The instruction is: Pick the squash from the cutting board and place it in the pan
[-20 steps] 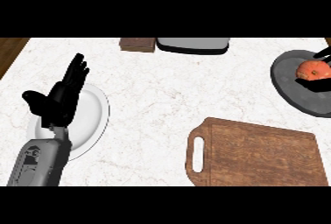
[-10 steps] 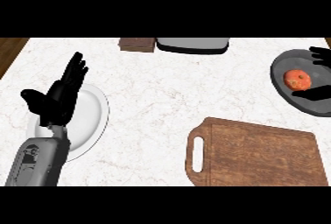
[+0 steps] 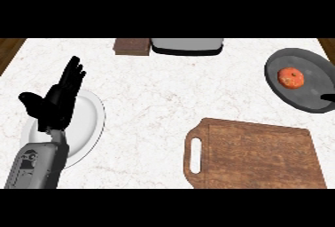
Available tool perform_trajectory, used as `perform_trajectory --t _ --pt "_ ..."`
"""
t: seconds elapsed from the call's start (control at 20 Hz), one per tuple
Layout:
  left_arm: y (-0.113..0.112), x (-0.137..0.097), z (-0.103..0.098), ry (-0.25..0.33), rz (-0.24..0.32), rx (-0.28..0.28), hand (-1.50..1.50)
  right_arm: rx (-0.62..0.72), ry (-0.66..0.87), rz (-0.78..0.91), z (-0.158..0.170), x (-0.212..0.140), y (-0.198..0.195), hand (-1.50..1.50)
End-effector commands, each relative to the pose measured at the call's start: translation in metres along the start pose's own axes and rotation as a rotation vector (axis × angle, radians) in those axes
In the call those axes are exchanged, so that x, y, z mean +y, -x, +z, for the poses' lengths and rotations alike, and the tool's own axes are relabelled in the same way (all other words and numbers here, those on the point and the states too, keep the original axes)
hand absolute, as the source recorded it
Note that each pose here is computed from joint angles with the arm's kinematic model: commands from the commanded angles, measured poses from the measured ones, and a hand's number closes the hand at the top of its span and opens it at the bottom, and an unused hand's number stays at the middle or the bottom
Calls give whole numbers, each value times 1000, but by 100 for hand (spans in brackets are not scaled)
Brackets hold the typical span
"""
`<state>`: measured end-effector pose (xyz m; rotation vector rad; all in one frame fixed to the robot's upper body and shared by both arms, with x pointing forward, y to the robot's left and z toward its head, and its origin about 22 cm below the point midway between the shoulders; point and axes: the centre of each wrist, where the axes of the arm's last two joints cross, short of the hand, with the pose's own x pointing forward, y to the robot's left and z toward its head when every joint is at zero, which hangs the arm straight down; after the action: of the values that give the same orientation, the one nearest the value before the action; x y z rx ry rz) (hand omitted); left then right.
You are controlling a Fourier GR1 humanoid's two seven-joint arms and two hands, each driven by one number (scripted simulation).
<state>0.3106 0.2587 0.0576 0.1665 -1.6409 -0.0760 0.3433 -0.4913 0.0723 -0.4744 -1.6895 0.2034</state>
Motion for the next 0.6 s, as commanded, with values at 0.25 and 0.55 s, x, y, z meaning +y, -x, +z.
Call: perform_trajectory --t 0.25,0.55 --pt "2 11 11 -32 -6 9 0 -83 -107 -206 63 -94 7 -150" --pt "-4 20 8 -45 12 28 0 -74 -108 -213 106 -127 16 -150"
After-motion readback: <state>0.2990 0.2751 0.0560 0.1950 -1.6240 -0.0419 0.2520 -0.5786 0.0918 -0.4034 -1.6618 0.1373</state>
